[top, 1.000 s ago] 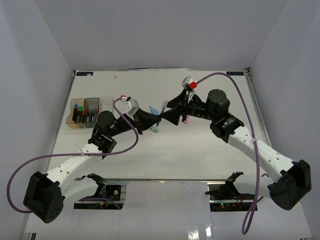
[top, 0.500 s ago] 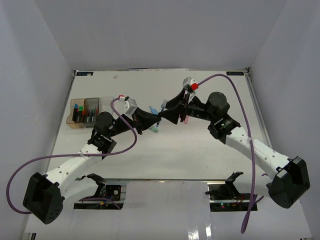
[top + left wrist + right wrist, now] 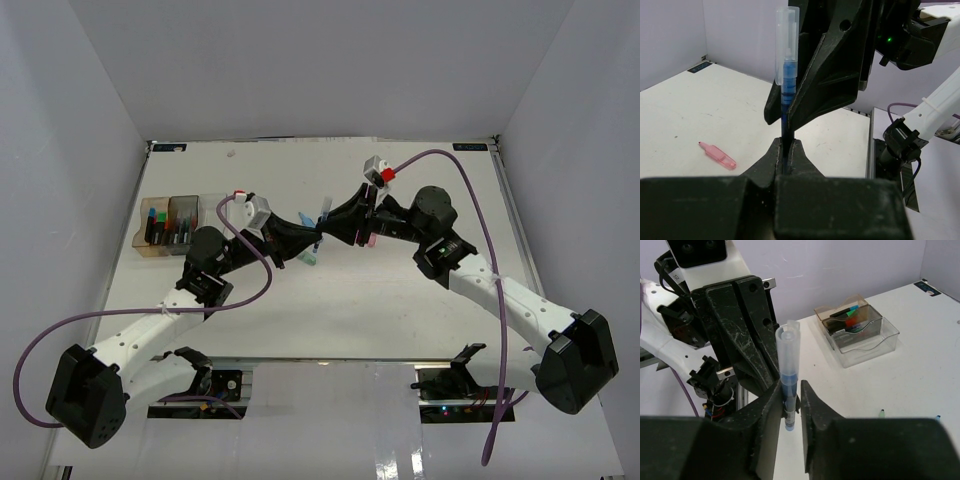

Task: Sort the stationery into containers
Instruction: Close the pen cap on the pen.

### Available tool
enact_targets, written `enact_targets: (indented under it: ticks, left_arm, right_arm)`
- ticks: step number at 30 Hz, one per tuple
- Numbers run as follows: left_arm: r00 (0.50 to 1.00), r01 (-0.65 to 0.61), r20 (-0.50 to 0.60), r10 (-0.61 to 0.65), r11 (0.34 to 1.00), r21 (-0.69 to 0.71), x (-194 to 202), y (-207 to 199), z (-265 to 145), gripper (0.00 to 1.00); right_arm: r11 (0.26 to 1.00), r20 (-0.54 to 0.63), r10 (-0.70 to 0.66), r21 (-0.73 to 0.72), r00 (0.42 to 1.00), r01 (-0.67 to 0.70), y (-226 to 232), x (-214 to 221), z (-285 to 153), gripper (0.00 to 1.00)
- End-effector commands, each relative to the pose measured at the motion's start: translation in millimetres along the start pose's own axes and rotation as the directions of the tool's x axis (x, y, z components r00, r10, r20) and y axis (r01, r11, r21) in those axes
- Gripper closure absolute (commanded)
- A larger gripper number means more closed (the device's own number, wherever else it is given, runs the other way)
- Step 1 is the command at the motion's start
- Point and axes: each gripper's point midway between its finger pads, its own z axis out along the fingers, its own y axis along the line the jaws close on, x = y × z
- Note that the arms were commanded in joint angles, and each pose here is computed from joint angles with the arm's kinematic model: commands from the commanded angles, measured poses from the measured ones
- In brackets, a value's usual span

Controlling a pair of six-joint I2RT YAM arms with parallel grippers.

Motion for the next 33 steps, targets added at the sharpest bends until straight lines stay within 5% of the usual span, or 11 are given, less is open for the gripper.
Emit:
enact_targets:
  ticks: [1,6,13,24,33]
  left_arm:
    - [0.999,-0.023,0.04,0.022,1.0,0.018,-11.5,-7.0,-1.8,1.0]
    - [0.999,-0.017,0.031,0.017,1.0,0.023,-9.1,-7.7,-1.5,0.99]
    - [1.0,0.0,-0.009,0.001,1.0,0.031,-0.4,-7.2,-0.9,0.72]
    - [0.996,0.033,-0.082,-0.03,0.999,0.034,14.8,-1.5,4.1,0.75]
    - [0.993,0.045,-0.111,-0.04,0.998,0.046,21.6,-1.5,5.2,0.67]
  right_arm:
    - [0.999,0.03,-0.031,-0.02,0.999,0.032,3.6,-7.8,1.8,0.76]
    - [0.999,0.029,-0.032,-0.02,0.999,0.032,2.9,-8.8,2.8,0.88]
    - [0.998,0.031,-0.063,-0.006,0.998,0.064,1.1,-18.0,4.2,0.92]
    - [0.996,0.036,-0.093,-0.005,0.995,0.094,3.4,-27.3,3.3,0.92]
    - [0.995,0.039,-0.103,-0.005,0.994,0.103,4.4,-30.8,2.6,0.92]
